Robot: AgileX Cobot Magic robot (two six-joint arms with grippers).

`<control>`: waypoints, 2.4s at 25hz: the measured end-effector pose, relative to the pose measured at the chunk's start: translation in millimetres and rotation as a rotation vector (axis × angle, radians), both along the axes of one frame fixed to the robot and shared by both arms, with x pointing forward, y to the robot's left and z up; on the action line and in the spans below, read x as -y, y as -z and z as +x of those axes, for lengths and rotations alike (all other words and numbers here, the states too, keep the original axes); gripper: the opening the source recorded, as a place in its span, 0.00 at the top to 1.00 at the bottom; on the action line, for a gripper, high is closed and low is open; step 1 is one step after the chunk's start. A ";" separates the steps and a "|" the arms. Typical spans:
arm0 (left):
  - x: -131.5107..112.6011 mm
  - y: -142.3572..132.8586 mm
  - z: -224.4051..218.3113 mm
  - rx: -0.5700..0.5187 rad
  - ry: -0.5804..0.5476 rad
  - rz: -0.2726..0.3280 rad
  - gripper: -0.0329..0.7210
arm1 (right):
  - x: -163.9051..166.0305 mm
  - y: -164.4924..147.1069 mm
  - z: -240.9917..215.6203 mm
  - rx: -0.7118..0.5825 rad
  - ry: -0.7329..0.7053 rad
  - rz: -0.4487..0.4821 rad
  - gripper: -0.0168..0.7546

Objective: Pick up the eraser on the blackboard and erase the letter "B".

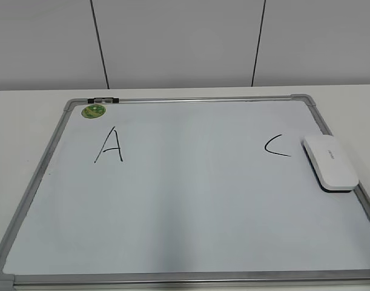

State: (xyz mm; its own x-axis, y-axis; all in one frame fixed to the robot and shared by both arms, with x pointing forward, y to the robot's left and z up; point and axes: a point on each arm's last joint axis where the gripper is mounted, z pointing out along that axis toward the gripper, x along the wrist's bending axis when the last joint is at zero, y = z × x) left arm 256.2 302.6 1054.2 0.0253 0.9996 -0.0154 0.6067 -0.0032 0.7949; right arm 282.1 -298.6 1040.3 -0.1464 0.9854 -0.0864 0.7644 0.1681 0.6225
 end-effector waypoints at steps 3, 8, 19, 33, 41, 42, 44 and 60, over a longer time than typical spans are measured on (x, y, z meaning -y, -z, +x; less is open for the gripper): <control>-0.7 -0.6 -6.4 0.040 -0.024 -0.002 0.59 | 4.0 -3.2 -12.5 0.087 0.060 0.012 0.24; -1.2 -0.9 -14.3 0.090 -0.050 -0.004 0.60 | 6.9 -5.6 -34.3 0.225 0.123 0.024 0.24; -1.5 -0.4 -23.4 0.141 -0.051 -0.005 0.62 | 8.0 -5.4 -54.1 0.355 0.131 0.029 0.24; -1.5 -0.4 -23.7 0.143 -0.051 -0.005 0.64 | 8.0 -5.2 -54.4 0.354 0.132 0.029 0.24; -1.5 -0.4 -23.7 0.143 -0.051 -0.005 0.64 | 8.0 -5.2 -54.4 0.354 0.132 0.029 0.24; -1.5 -0.4 -23.7 0.143 -0.051 -0.005 0.64 | 8.0 -5.2 -54.4 0.354 0.132 0.029 0.24; -1.5 -0.4 -23.7 0.143 -0.051 -0.005 0.64 | 8.0 -5.2 -54.4 0.354 0.132 0.029 0.24; -1.5 -0.4 -23.7 0.143 -0.051 -0.005 0.64 | 8.0 -5.2 -54.4 0.354 0.132 0.029 0.24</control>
State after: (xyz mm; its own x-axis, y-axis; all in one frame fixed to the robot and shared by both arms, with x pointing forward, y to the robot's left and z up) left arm 232.6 304.1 1054.6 -0.0228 0.9995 -0.0204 0.4868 0.0289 0.8730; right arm 227.8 -306.6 1045.5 0.0155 0.9966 -0.0805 0.5149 0.0610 0.8551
